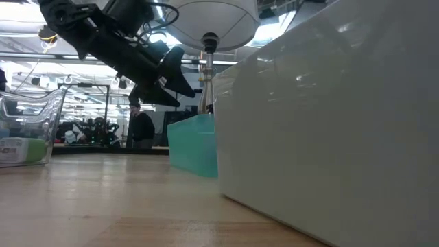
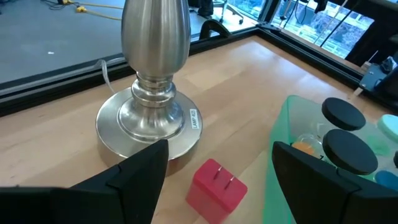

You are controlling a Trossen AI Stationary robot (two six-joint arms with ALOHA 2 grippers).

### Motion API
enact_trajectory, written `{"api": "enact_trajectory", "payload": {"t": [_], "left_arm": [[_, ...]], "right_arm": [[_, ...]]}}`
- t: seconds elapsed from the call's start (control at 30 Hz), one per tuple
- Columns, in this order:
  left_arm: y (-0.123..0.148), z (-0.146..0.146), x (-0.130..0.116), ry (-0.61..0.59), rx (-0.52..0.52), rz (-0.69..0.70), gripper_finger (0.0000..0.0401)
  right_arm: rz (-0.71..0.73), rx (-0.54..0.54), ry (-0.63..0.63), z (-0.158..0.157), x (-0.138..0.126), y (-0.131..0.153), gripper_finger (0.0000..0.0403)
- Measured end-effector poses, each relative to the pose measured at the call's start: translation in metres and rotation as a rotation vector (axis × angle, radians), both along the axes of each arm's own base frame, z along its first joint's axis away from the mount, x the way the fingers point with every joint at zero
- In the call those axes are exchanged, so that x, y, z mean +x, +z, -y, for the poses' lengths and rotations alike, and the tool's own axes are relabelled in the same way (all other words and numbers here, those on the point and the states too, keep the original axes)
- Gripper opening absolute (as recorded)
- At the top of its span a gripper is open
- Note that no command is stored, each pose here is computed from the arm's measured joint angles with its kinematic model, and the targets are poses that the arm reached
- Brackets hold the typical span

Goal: Pick & Place Office items
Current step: Put the red charger adapter into the transparent bin

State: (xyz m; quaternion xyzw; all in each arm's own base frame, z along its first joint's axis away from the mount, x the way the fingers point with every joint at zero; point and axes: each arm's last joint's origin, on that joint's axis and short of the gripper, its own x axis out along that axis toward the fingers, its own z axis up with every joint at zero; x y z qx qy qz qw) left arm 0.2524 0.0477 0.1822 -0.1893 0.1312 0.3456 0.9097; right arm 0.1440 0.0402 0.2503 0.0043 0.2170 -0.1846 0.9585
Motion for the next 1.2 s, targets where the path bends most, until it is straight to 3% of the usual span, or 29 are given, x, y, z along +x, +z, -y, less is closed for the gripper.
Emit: {"api": "enact_trajectory", "payload": {"t": [0.3,0.6,0.77,1.0,1.2], "left_arm": [[0.0,0.0,0.0,0.0,0.0,0.0,0.0283],[0.0,0.0,0.0,0.0,-0.001,0.0,0.0283],[0.0,0.0,0.0,-0.008,-0.003,0.0,0.0283],[-0.001,0.003,0.002,-0.131,-0.018,-0.017,0.0283],[0.0,0.002,0.001,-0.055,-0.078,0.036,0.0283]], "right_arm": [[0.128,0.032,0.054,0.003,-0.01,-0.03,0.0291],[0.149,0.111,0.018,0.004,-0.012,-0.056,0.0291],[0.16,0.186,-0.022,0.005,-0.013,-0.059,0.0291],[0.147,0.161,-0.004,0.004,-0.013,-0.06,0.029],[0.148,0.165,-0.006,0.004,-0.013,-0.06,0.029]]}}
